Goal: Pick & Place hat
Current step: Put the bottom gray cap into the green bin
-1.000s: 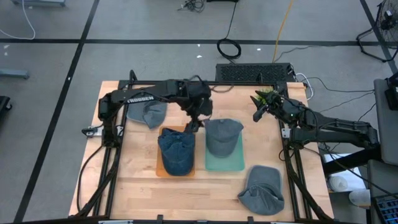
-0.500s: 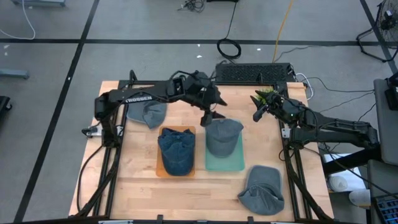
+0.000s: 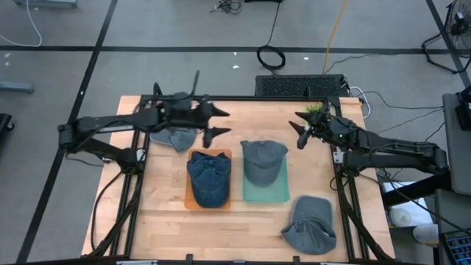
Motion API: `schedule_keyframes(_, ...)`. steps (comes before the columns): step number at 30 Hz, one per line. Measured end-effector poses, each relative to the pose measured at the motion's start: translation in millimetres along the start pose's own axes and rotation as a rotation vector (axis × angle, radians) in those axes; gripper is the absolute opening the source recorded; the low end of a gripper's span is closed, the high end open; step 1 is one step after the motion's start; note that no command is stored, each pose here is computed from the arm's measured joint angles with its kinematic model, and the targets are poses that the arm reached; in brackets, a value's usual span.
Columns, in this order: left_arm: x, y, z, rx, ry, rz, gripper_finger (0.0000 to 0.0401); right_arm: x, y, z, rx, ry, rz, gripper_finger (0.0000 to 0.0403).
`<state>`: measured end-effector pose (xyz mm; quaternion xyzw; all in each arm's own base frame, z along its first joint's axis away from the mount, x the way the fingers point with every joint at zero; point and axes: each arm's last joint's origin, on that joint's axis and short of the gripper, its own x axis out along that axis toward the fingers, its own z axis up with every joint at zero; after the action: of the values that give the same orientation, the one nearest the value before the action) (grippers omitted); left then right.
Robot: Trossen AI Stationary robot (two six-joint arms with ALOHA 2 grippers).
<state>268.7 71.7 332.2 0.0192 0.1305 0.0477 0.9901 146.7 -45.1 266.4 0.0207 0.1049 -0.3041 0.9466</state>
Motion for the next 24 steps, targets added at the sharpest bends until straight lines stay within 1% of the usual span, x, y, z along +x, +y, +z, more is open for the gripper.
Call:
schedule_keyframes(4, -38.3, -5.6, 7.0, -0.027, -0.040, 0.007, 0.0271, 9.7, 5.5, 1.1, 0.007, -0.013, 0.051, 0.0248)
schedule_keyframes(8, -65.7, -12.4, -1.9, -0.054, -0.034, 0.004, 0.0271, 17.9, 11.6, 6.0, 0.026, -0.066, 0.134, 0.0268)
schedule_keyframes(11, -83.6, -17.8, -11.0, -0.055, -0.059, 0.019, 0.0271, 22.7, 13.7, 8.7, 0.037, -0.100, 0.138, 0.0271)
schedule_keyframes(14, -94.4, -23.0, -26.2, -0.063, -0.058, 0.021, 0.0271, 26.9, 15.6, 9.6, 0.043, -0.117, 0.142, 0.0269)
schedule_keyframes(19, -111.1, -27.5, -42.4, -0.080, -0.081, 0.017, 0.0271, 36.8, 23.4, 11.6, 0.050, -0.159, 0.262, 0.0259)
schedule_keyframes(21, -113.8, -28.8, -50.3, -0.112, -0.061, 0.008, 0.0271, 41.7, 27.6, 12.1, 0.056, -0.178, 0.304, 0.0256)
schedule_keyframes(24, -114.6, -30.7, -57.6, -0.214, -0.051, -0.032, 0.0271, 46.9, 34.7, 9.8, 0.050, -0.181, 0.324, 0.0254)
